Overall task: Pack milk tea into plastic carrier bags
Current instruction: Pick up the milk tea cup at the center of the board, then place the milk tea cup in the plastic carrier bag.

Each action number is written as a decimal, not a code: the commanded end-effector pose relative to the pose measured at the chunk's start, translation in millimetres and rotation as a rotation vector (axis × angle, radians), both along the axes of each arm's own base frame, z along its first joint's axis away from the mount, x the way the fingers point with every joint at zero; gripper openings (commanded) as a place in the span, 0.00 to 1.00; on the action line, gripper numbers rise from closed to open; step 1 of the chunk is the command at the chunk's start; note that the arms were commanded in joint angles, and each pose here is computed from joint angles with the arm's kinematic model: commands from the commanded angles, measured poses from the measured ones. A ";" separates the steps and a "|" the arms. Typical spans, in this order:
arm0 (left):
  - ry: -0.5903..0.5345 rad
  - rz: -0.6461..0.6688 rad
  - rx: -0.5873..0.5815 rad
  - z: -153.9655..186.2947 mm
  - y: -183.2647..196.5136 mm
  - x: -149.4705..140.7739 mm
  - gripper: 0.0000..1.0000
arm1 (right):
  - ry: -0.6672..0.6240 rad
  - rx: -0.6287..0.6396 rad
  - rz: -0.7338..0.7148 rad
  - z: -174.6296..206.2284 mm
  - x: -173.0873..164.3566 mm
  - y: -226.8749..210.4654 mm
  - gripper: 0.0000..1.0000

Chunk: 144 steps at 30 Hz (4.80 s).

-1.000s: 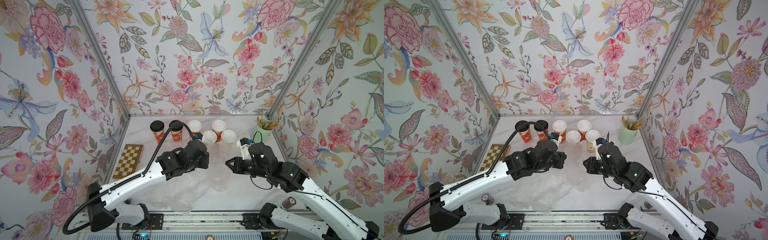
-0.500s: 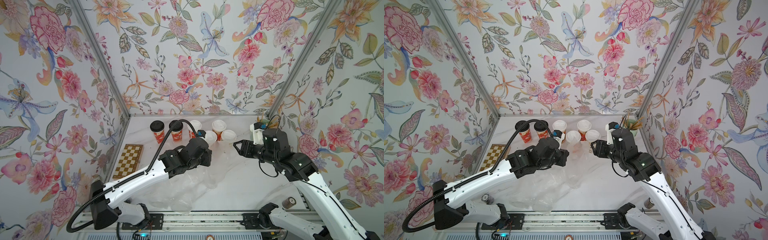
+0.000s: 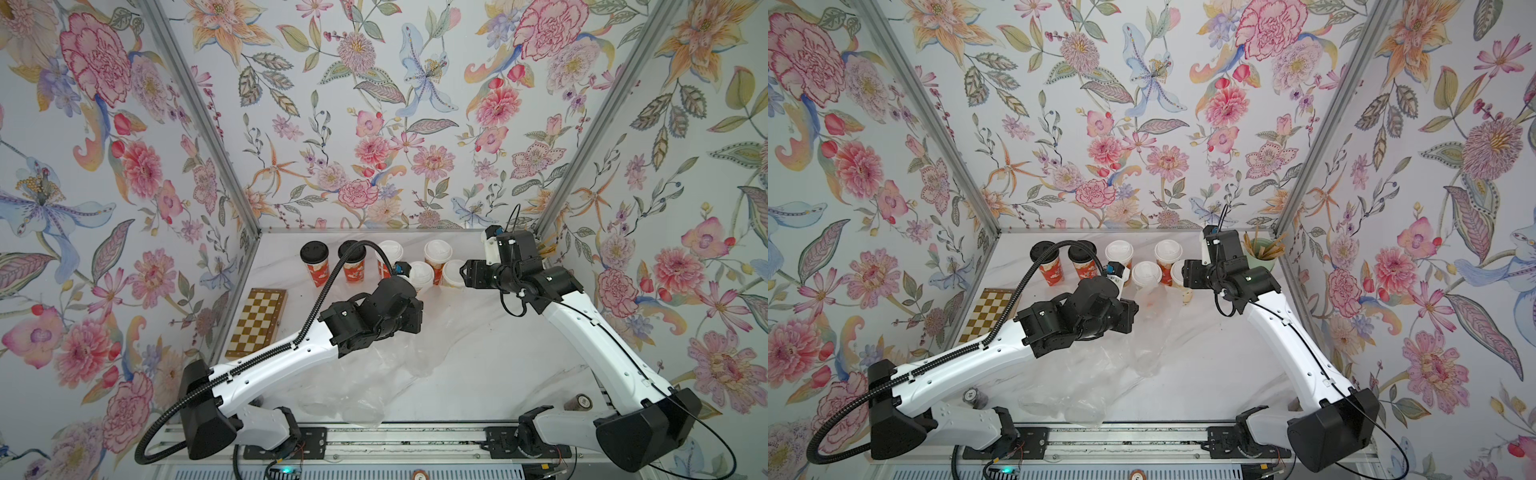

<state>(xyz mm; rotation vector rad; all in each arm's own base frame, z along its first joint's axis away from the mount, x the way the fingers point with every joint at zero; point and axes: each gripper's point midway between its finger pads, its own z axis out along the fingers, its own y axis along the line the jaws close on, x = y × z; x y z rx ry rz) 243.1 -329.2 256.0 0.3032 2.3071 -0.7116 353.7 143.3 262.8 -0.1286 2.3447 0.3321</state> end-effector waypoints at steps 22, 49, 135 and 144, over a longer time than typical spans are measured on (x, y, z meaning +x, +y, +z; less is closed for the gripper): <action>0.002 0.020 -0.105 18.9 1.0 2.8 0.03 | 0.052 -0.144 0.107 -47.4 49.0 16.8 0.84; 0.008 0.024 -0.108 19.6 1.8 1.9 0.03 | 0.152 -0.261 0.111 -87.7 48.9 6.2 0.72; 0.006 0.078 -0.106 7.6 0.8 13.8 0.02 | -0.157 -0.003 0.239 197.1 -113.6 60.3 0.49; 0.004 0.104 -0.088 3.3 8.9 14.0 0.02 | -0.102 -0.019 0.255 159.6 -96.8 82.7 0.47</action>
